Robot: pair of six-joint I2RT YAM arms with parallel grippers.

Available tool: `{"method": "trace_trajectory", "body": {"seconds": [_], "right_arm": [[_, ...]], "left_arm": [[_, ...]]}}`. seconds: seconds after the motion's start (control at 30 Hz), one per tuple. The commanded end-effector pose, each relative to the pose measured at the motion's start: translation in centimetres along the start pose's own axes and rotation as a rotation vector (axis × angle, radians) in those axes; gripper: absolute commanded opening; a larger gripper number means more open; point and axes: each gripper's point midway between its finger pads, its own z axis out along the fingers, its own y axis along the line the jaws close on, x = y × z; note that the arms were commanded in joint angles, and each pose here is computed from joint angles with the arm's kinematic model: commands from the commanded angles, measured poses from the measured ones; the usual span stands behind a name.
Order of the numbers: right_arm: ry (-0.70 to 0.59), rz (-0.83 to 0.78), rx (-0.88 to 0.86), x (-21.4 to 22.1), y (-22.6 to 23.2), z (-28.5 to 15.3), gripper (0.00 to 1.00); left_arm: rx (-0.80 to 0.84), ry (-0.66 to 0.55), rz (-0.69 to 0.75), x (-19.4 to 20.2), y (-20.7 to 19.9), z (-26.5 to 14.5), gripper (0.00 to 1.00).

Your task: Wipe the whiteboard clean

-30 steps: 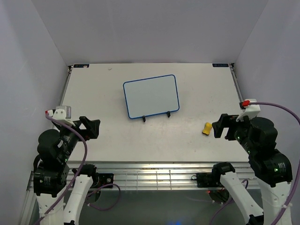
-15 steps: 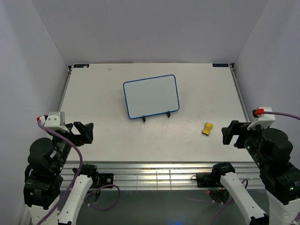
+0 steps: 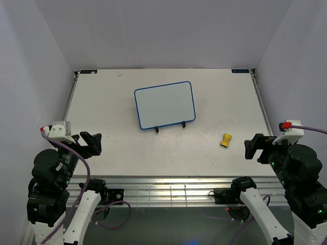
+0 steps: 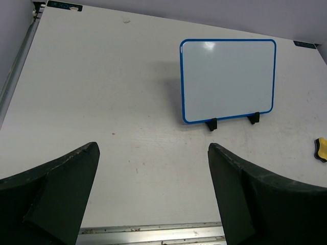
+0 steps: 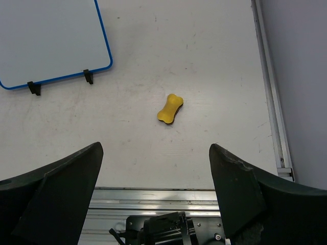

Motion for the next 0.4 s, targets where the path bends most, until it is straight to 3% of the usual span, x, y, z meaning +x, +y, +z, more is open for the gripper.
{"method": "trace_trajectory", "body": {"seconds": [0.0, 0.37], "right_arm": [[-0.032, 0.011, 0.001, -0.52, -0.02, -0.01, 0.9], [-0.033, 0.018, 0.016, -0.32, -0.24, 0.29, 0.9]], "left_arm": [[-0.012, -0.014, -0.007, -0.04, 0.23, 0.19, 0.98], [-0.055, -0.021, 0.017, 0.28, 1.16, 0.46, 0.98]]}}
